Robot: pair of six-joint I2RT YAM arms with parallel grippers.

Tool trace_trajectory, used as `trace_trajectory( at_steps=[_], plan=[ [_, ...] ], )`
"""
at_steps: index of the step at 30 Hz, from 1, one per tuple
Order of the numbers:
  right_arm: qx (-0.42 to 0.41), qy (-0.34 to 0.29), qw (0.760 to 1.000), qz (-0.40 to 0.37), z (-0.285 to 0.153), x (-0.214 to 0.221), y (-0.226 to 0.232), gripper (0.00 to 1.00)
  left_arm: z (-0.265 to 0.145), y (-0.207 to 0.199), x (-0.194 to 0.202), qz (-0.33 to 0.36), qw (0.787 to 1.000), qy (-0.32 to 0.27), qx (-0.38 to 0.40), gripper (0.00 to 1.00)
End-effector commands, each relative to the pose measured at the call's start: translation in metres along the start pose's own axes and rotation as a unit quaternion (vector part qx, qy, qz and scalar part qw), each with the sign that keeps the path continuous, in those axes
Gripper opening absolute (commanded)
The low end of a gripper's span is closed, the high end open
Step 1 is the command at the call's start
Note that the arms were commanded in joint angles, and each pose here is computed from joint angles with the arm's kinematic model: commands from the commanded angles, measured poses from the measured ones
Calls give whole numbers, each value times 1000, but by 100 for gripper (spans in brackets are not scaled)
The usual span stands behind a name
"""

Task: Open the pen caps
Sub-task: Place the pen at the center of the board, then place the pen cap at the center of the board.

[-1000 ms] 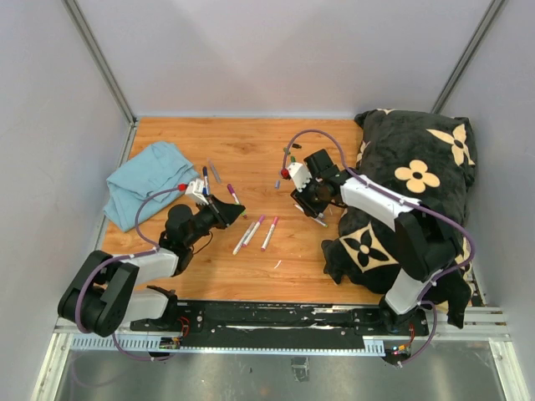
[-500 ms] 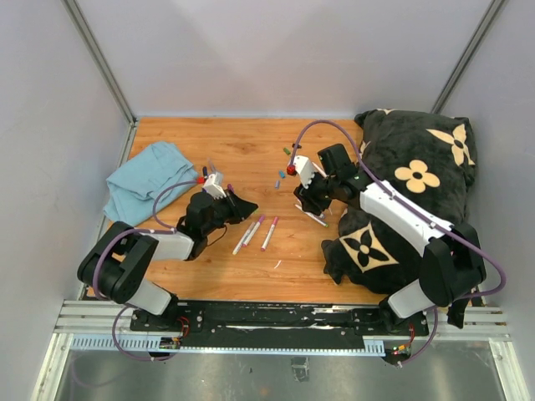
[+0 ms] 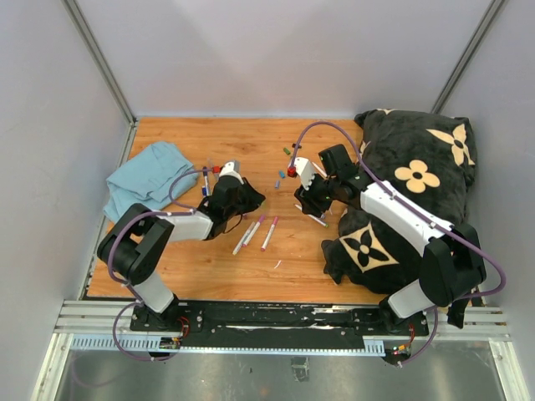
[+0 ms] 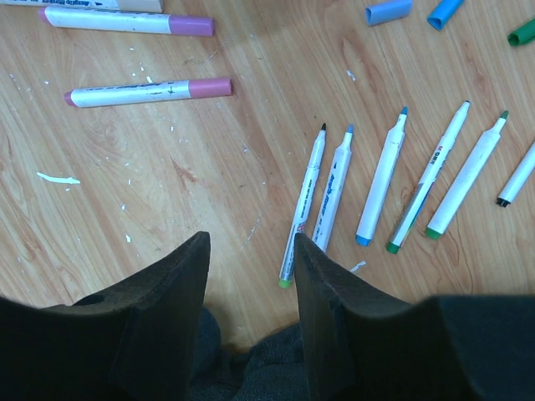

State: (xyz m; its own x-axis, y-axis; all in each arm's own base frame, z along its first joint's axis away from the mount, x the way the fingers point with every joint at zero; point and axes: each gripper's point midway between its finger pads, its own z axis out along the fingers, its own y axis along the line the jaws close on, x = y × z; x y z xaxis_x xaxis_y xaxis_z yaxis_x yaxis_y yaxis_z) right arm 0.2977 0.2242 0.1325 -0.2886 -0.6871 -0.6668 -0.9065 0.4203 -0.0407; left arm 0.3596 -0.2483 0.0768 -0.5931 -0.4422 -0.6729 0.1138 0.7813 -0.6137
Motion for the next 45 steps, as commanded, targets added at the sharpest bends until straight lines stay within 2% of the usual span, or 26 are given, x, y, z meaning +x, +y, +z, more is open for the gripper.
trace_trajectory(
  at_steps=[1,10,14,20,23,27,29,37,44,45],
  plan=[
    [-6,1,1000,3,-4,5,1,46,17,12,3,13,998,8,-55,0],
    [-8,-1,1000,3,-4,5,1,46,62,5,9,14,997,41,-69,1],
    [-8,-4,1000,4,-6,4,1,46,76,7,12,20,995,55,-82,5],
    [-10,-6,1000,4,-7,4,1,46,83,14,13,23,993,58,-100,18],
    [-11,-8,1000,5,-7,3,1,46,83,16,12,25,992,56,-107,31],
    [-10,-9,1000,5,-8,3,1,46,82,14,10,28,992,57,-105,34],
    [-10,-11,1000,5,-9,2,1,46,80,11,7,30,993,55,-101,42],
    [-11,-18,1000,6,-13,0,1,46,49,-10,-22,53,995,28,-77,45],
    [-14,-27,1000,4,-16,-3,3,46,-10,-37,-46,94,995,-21,0,47],
    [-15,-29,999,3,-17,-4,3,47,-19,-39,-47,100,995,-27,13,51]
  ],
)
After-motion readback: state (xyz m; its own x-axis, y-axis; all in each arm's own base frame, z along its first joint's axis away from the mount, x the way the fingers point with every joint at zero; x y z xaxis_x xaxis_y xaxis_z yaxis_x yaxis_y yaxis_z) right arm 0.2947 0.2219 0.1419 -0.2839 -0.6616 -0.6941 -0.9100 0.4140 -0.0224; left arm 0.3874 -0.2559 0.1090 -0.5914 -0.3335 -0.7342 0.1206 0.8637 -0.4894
